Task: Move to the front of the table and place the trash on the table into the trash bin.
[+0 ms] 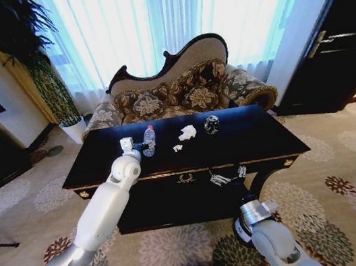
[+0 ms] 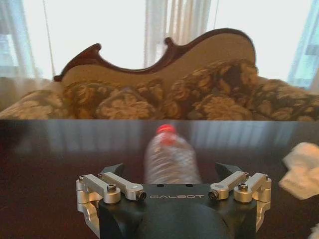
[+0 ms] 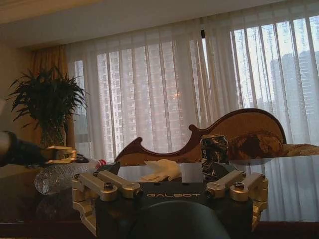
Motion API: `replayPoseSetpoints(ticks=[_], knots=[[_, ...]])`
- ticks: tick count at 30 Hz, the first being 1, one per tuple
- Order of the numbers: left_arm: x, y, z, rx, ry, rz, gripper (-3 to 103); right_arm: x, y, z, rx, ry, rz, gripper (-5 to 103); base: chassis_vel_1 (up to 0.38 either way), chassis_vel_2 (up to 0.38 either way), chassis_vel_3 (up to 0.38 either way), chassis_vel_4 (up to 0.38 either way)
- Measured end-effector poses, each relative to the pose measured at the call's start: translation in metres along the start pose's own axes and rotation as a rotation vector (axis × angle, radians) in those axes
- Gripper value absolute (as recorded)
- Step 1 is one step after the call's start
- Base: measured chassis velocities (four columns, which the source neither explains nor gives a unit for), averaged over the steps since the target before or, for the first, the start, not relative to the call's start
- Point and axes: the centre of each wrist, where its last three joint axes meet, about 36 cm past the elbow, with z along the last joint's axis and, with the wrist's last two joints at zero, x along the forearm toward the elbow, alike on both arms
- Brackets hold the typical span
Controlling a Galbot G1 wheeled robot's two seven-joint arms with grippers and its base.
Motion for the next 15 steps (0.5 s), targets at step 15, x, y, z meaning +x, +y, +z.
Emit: replayPoseSetpoints(ticks=[15], knots=[[0.01,-0.031,0.024,-0.021,0.035,0.044,100,-0.003,-0.009,0.001,-0.001,-0.007,0.008,100,0.0,0.0,0.0,0.0]])
